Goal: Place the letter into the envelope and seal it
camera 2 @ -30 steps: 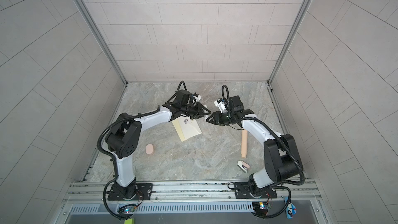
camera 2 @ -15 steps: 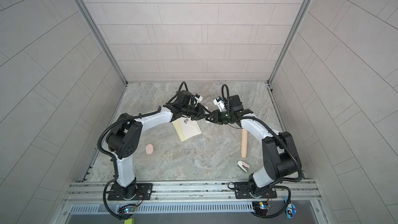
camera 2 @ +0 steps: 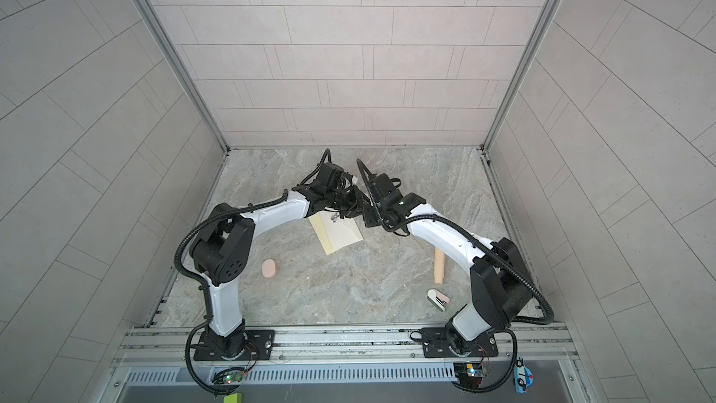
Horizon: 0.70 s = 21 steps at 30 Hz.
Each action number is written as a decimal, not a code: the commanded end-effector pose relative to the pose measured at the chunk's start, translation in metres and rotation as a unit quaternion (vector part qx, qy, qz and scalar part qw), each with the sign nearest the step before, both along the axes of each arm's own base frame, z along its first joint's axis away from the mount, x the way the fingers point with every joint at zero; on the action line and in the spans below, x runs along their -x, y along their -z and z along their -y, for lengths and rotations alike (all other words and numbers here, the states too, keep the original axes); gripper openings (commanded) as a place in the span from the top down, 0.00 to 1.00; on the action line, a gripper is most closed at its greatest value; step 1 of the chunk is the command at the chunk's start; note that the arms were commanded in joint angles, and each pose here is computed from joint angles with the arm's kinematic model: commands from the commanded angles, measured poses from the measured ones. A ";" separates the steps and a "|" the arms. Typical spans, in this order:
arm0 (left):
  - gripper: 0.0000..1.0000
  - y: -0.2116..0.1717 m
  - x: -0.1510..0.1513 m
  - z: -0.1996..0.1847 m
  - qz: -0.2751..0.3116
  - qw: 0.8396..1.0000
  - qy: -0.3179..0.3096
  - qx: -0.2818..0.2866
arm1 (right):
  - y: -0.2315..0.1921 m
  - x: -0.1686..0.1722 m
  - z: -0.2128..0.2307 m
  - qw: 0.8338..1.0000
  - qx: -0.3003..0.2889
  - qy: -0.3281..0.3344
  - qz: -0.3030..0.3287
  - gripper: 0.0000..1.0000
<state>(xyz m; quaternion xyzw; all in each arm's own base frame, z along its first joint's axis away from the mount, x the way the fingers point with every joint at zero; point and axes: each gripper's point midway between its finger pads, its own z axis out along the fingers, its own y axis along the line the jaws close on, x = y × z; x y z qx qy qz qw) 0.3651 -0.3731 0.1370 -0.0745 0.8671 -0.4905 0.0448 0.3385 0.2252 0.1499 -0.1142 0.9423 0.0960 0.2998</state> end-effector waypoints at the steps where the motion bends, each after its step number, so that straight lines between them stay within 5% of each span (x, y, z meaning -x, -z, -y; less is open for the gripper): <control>1: 1.00 -0.046 -0.020 0.014 0.022 0.998 -0.016 0.059 | 0.015 0.008 0.036 0.985 0.167 0.038 0.032 0.94; 4: 1.00 -0.045 -0.019 0.014 0.022 0.998 -0.013 0.058 | 0.008 0.007 0.035 0.984 0.165 0.040 0.046 0.89; 5: 1.00 -0.046 -0.018 0.013 0.028 0.998 -0.011 0.057 | 0.004 0.008 0.033 0.987 0.151 0.033 0.047 0.79; 8: 1.00 -0.047 -0.016 0.012 0.047 0.998 0.001 0.051 | -0.006 0.013 0.014 1.000 0.008 -0.017 0.007 0.53; 11: 1.00 -0.053 -0.012 0.012 0.068 0.996 0.018 0.056 | -0.032 0.013 0.001 0.975 -0.211 -0.055 -0.038 0.49; 13: 1.00 -0.058 -0.009 0.014 0.078 0.995 0.028 0.064 | -0.047 0.013 0.000 0.949 -0.301 -0.073 -0.053 0.49; 17: 1.00 -0.070 -0.005 0.018 0.093 0.991 0.043 0.083 | -0.060 0.019 -0.006 0.928 -0.347 -0.115 -0.068 0.49; 21: 1.00 -0.076 -0.005 0.020 0.101 0.990 0.046 0.091 | -0.056 0.015 -0.006 0.929 -0.346 -0.111 -0.074 0.54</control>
